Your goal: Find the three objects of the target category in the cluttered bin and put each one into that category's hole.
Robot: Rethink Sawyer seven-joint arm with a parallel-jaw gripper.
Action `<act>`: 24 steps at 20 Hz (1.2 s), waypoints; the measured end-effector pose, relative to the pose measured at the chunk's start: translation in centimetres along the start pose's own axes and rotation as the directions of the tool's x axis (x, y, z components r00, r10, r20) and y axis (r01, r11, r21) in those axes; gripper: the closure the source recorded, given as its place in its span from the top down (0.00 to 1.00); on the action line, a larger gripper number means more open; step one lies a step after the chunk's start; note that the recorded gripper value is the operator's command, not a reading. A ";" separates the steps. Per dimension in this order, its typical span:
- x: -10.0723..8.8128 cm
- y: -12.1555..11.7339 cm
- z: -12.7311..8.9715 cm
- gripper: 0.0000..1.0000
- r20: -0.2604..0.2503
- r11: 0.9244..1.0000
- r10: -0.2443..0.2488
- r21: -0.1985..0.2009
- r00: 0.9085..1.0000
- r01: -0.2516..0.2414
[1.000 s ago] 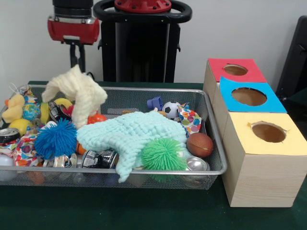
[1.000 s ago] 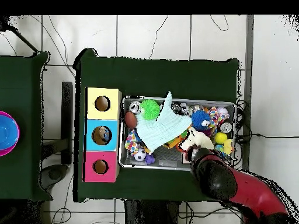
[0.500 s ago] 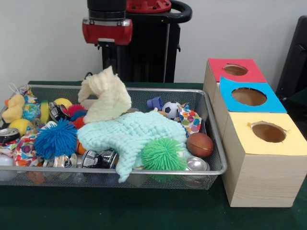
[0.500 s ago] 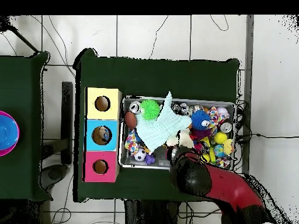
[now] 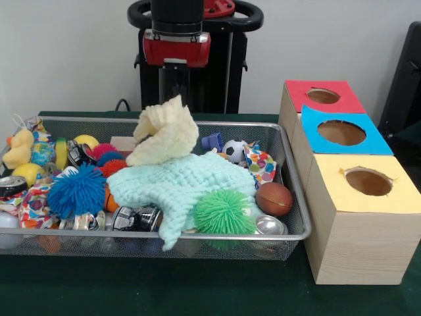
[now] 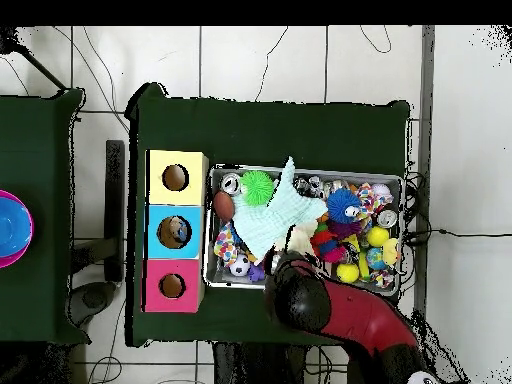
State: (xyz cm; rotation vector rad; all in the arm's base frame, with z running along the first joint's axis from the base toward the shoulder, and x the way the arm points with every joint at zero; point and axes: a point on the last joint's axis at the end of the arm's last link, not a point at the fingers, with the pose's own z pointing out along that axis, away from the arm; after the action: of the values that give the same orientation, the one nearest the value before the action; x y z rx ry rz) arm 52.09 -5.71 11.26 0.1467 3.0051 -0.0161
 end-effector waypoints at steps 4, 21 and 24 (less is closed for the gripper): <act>0.1 -0.2 0.1 1.00 -0.001 1.000 0.013 0.003 1.000 -0.013; 1.9 -13.0 0.5 1.00 0.001 0.963 0.267 0.027 0.964 -0.267; 2.3 -14.0 0.5 1.00 0.000 0.958 0.287 0.029 0.958 -0.287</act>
State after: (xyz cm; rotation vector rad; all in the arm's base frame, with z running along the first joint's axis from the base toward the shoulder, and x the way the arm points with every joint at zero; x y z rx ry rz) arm 48.57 -19.45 10.50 0.5844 2.9571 -0.0293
